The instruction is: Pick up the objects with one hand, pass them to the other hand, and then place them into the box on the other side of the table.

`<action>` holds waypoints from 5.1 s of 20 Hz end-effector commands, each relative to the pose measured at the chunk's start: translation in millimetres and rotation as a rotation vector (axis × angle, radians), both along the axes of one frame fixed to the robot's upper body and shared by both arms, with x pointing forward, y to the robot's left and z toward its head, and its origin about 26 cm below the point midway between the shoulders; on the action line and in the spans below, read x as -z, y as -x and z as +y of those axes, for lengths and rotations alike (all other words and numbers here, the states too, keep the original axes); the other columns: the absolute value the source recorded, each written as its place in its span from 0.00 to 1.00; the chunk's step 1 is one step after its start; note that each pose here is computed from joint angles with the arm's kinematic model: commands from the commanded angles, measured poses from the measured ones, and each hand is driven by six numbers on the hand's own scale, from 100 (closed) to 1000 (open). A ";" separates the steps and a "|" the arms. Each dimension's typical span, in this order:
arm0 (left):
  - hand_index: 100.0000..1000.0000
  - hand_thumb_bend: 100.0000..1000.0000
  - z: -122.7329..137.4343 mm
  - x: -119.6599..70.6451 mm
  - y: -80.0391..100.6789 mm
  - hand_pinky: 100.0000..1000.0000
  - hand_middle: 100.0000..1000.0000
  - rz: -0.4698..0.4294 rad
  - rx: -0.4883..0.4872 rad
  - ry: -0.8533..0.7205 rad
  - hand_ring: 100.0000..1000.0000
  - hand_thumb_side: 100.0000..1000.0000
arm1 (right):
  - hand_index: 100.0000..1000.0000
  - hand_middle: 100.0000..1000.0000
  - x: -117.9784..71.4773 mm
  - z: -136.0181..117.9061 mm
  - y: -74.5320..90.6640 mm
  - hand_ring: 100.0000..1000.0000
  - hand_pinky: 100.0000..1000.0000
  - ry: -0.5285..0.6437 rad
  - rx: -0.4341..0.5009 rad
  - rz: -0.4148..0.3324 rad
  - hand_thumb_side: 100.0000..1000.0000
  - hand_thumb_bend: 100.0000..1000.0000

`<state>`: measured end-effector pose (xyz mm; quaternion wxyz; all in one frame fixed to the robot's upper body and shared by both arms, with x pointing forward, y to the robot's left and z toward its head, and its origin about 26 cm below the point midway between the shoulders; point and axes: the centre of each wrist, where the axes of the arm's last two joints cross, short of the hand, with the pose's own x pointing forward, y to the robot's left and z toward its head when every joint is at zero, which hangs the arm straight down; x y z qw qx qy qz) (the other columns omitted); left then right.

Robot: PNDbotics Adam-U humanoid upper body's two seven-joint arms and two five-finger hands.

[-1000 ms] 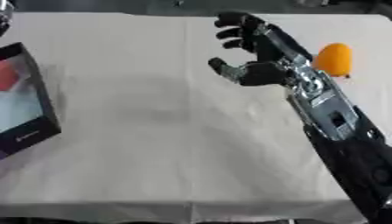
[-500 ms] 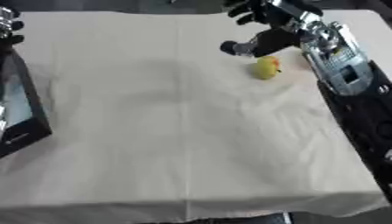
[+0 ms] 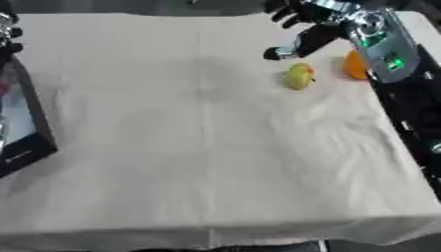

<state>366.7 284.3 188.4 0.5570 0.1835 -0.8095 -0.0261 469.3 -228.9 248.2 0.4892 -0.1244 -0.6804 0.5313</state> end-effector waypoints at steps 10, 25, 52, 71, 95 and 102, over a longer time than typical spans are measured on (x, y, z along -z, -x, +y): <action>0.86 0.10 5.6 -10.0 2.0 0.81 0.73 -0.022 -0.028 -0.018 0.79 0.69 | 0.89 0.88 -10.8 -73.4 -14.3 0.89 0.85 0.258 0.259 -0.056 0.13 0.43; 0.86 0.09 9.2 -8.7 3.0 0.81 0.73 -0.018 -0.051 -0.013 0.79 0.68 | 0.90 0.91 -21.6 -139.0 -7.9 0.90 0.85 0.321 0.471 -0.063 0.18 0.51; 0.85 0.08 7.9 -9.5 4.7 0.81 0.72 -0.026 -0.063 0.007 0.78 0.67 | 0.89 0.90 24.6 -175.1 -9.1 0.90 0.85 0.419 0.752 0.014 0.14 0.37; 0.85 0.06 7.3 -12.4 5.7 0.81 0.71 -0.042 -0.069 0.025 0.76 0.68 | 0.66 0.64 46.6 -167.2 -12.4 0.74 0.82 0.325 0.787 0.016 0.14 0.37; 0.83 0.03 10.0 -11.8 6.3 0.80 0.70 -0.035 -0.085 0.023 0.76 0.68 | 0.28 0.33 18.7 -162.6 -4.4 0.46 0.64 0.072 0.764 -0.260 0.08 0.35; 0.83 0.02 10.4 -12.8 6.5 0.80 0.70 -0.036 -0.086 0.019 0.76 0.68 | 0.31 0.33 7.2 -161.2 3.1 0.47 0.64 -0.003 0.710 -0.310 0.00 0.34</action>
